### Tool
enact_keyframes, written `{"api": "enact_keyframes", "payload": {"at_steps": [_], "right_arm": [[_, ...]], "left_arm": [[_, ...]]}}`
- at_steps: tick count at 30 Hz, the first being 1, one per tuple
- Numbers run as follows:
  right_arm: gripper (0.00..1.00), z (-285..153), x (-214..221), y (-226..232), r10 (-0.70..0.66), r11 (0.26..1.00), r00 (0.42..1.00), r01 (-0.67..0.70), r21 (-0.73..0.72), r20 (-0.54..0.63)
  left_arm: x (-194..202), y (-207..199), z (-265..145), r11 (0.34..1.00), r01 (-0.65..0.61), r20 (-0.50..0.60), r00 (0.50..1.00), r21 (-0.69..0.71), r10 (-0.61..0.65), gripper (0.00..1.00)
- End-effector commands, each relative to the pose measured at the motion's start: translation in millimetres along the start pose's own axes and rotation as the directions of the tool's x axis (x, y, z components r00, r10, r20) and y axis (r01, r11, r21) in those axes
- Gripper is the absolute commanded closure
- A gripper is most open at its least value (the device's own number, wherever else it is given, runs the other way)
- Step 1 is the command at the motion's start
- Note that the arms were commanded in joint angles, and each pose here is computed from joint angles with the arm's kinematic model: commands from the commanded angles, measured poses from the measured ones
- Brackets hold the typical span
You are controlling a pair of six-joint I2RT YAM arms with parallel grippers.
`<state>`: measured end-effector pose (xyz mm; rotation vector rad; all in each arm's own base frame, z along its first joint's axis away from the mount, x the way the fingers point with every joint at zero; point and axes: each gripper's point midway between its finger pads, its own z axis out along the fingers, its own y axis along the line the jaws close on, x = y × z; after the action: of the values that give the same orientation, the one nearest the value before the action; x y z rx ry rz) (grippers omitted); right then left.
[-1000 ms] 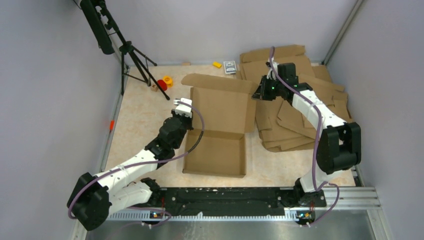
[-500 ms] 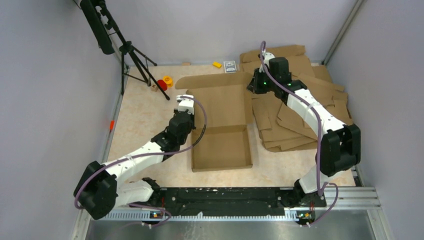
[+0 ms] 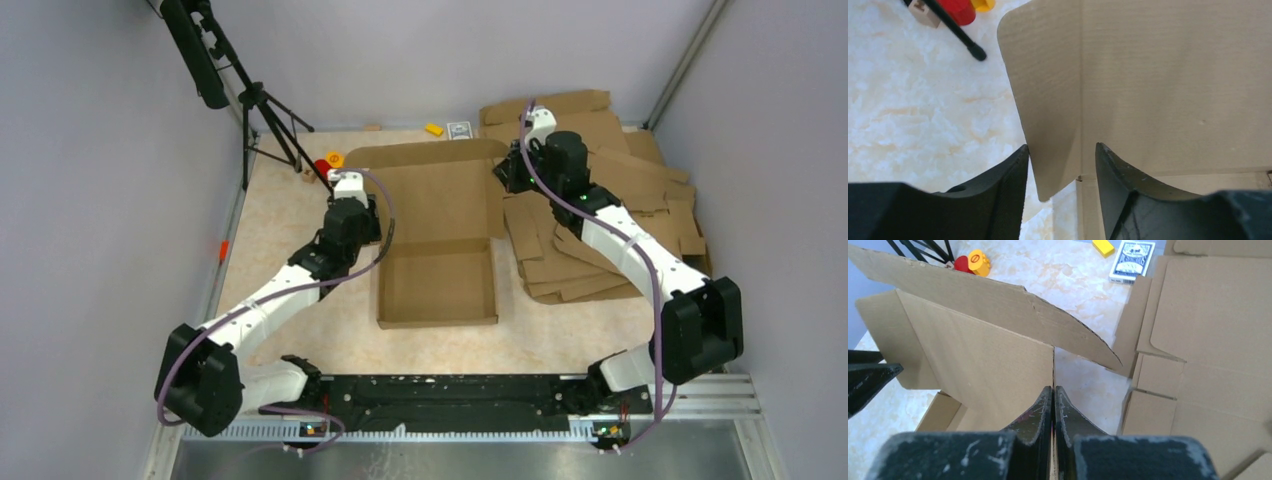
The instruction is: Fold the paper box
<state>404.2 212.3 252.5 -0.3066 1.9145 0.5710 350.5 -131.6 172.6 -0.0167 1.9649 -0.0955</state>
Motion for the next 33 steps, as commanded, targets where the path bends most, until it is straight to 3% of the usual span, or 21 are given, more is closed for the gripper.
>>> {"api": "enact_keyframes", "payload": {"at_steps": [1,8,14,19,26,33], "right_arm": [[1.0,-12,-39,22,-0.082,0.991,0.985,0.096,-0.088,0.154],[1.0,-17,-41,26,-0.131,0.983,0.973,0.152,-0.103,0.188],[1.0,-19,-44,23,-0.145,0.983,0.97,0.164,-0.087,0.195],[1.0,-18,-41,24,-0.15,0.981,0.972,0.169,-0.094,0.179],[1.0,-17,-38,25,-0.15,0.979,0.973,0.171,-0.108,0.173],[1.0,-17,-36,27,-0.148,0.978,0.975,0.169,-0.118,0.167]], "left_arm": [[-14,1,-2,0.995,0.079,-0.025,0.997,0.054,-0.078,0.45],[-32,0,-13,0.989,0.086,-0.019,0.996,0.117,-0.084,0.34],[-45,31,-15,0.99,0.139,-0.005,0.99,0.008,-0.139,0.28],[-53,31,-27,0.992,0.074,0.047,0.996,0.099,-0.079,0.18],[-76,24,-21,0.955,0.131,0.066,0.986,0.266,-0.154,0.19],[-87,26,2,0.958,0.155,-0.006,0.987,0.24,-0.158,0.2]]}}
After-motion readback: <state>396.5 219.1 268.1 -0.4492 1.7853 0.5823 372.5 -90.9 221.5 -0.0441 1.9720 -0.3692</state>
